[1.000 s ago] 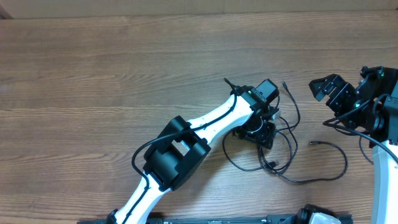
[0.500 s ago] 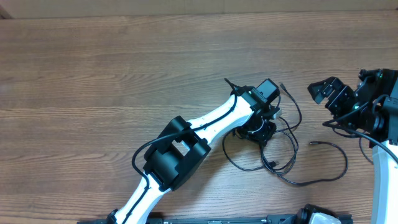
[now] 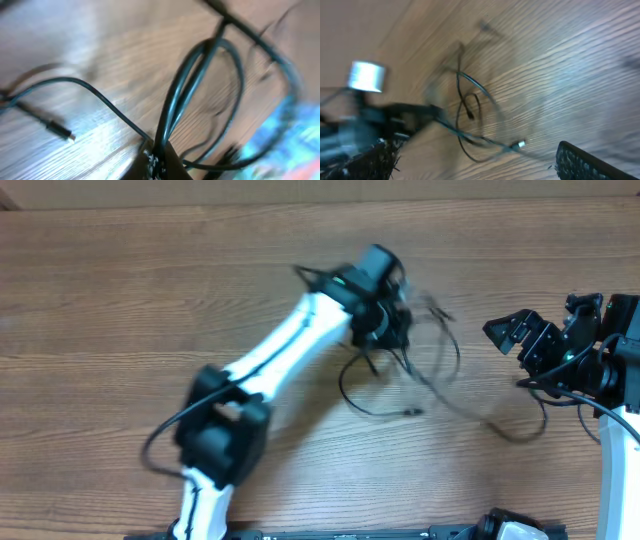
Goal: Untangle cables
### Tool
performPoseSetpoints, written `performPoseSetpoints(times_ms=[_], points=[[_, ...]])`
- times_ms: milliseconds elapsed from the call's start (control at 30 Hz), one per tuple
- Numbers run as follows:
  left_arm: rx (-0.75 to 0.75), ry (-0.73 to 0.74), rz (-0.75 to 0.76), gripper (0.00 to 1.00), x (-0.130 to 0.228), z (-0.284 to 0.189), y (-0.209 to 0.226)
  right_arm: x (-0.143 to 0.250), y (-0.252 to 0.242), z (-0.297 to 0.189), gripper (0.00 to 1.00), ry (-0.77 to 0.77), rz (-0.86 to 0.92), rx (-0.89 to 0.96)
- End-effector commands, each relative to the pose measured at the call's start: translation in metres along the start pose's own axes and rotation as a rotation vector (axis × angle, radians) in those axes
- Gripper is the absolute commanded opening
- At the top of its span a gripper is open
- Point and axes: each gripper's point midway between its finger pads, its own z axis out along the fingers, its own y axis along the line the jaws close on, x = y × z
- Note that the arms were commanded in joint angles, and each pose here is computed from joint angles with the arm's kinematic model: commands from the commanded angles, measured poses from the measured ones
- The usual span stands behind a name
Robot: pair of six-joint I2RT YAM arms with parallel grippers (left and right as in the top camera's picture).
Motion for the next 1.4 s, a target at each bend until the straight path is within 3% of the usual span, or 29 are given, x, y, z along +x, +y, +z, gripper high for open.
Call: performPoseSetpoints(times_ms=[0, 200, 333, 433, 867, 1200, 1367], points=[[0.085, -0.143, -0.112, 0.04, -0.026, -0.065, -0.026, 0.003, 0.012, -0.003, 1.00, 0.015, -0.033, -0.061], [0.164, -0.276, -0.256, 0.04, -0.048, -0.124, -0.035, 0.011, 0.033, -0.006, 1.00, 0.060, -0.034, -0.188], [0.184, -0.282, -0.287, 0.04, -0.046, -0.132, -0.042, 0.014, 0.052, -0.011, 0.96, 0.089, -0.020, -0.298], [0.190, -0.273, -0.279, 0.04, -0.043, -0.130, -0.046, 0.014, 0.055, -0.012, 0.95, 0.106, 0.088, -0.307], [0.446, -0.249, -0.019, 0.04, -0.031, -0.127, -0.138, 0.008, 0.057, -0.012, 0.90, 0.087, 0.110, -0.315], [0.486, -0.196, 0.007, 0.04, -0.019, -0.125, -0.151, 0.001, 0.053, -0.010, 0.47, 0.055, 0.098, -0.286], [0.522, -0.147, 0.023, 0.04, -0.010, -0.126, -0.157, -0.001, 0.053, -0.010, 0.31, 0.044, 0.091, -0.285]])
